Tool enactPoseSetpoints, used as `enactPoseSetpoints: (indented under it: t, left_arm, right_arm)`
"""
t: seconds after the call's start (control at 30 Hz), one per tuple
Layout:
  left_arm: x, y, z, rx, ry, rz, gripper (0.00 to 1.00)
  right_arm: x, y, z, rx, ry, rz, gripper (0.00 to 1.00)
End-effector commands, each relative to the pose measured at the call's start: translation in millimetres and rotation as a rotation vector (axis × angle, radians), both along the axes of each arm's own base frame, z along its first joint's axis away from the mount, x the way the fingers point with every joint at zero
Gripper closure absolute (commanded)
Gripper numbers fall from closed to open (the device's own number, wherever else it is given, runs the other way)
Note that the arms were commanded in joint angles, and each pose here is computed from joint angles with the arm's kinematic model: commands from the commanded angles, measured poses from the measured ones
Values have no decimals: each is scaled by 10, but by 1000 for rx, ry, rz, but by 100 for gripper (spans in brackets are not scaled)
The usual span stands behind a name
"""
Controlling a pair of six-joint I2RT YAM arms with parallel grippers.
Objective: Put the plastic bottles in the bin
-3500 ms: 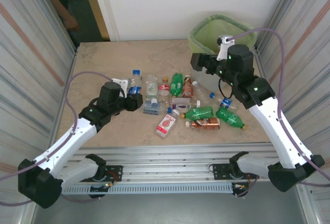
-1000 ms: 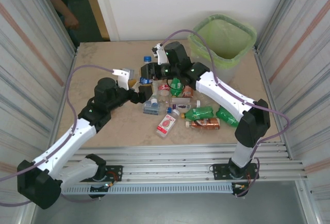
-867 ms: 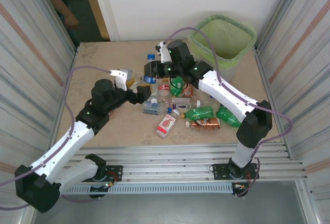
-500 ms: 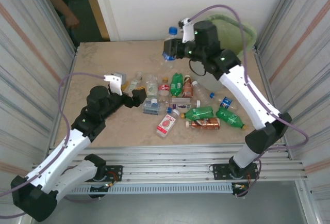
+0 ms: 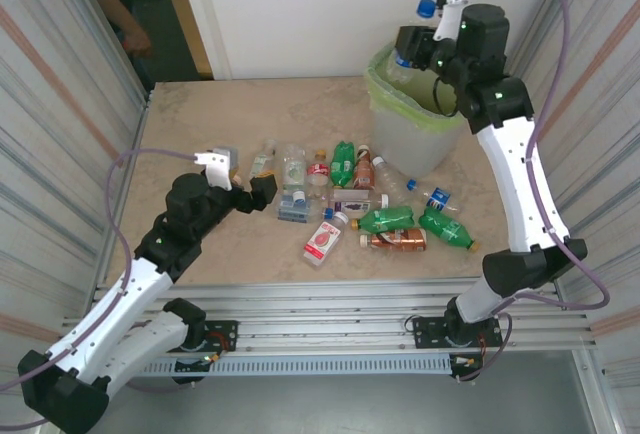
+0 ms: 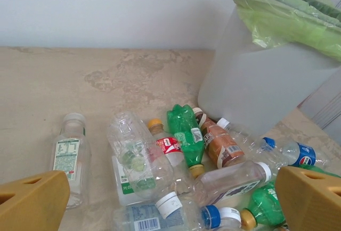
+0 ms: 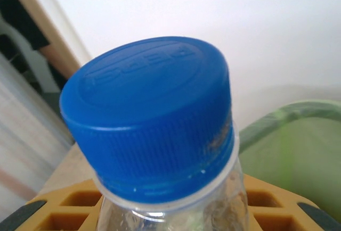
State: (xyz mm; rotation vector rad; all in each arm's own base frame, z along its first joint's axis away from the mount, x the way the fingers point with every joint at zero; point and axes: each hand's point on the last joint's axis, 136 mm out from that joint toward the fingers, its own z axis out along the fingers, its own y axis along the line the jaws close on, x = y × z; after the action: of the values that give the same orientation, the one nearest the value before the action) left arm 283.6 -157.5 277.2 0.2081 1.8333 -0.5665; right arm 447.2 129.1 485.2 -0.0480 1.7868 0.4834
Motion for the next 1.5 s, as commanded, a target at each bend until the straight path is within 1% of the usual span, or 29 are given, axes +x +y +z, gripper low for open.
enactPoseSetpoints:
  t: [0.0,0.07,0.2,0.33,0.43,0.7,0.83,0.9,1.07,1.17,1.47]
  left_arm:
    - [-15,51,-14,17,-4,22,1]
    - [-16,55,-20,19,-1,23,1]
    - [-20,64,-26,19,3,26,1]
    - [-30,84,-35,20,7,34,1]
    - [-43,103,-52,23,11,40,1]
    - [-86,173,-132,41,33,62,1]
    - [-115,226,-161,52,41,80,1]
    - [-119,265,-174,60,46,97,1]
    - [-120,332,-211,89,72,122,1]
    - [-102,394,-255,116,101,149,1]
    - [-6,614,-465,218,238,241,1]
  right_arm:
    - [202,-289,-107,-30,27,-72,90]
    - [348,-426,-229,-33,50,-97,87]
    - [620,-611,-524,-5,125,-113,88]
    - [795,-612,-778,20,193,-95,87]
    - [900,-597,-976,22,236,-92,83]
    - [1098,-543,-1499,36,355,-75,70]
    - [1138,-513,-1668,41,400,-63,60]
    - [1149,-520,-1738,38,421,-67,51]
    - [1140,-534,-1750,27,436,-74,38]
    - [1107,-545,-1672,19,424,-77,33]
    - [914,-608,-1386,-10,386,-97,24]
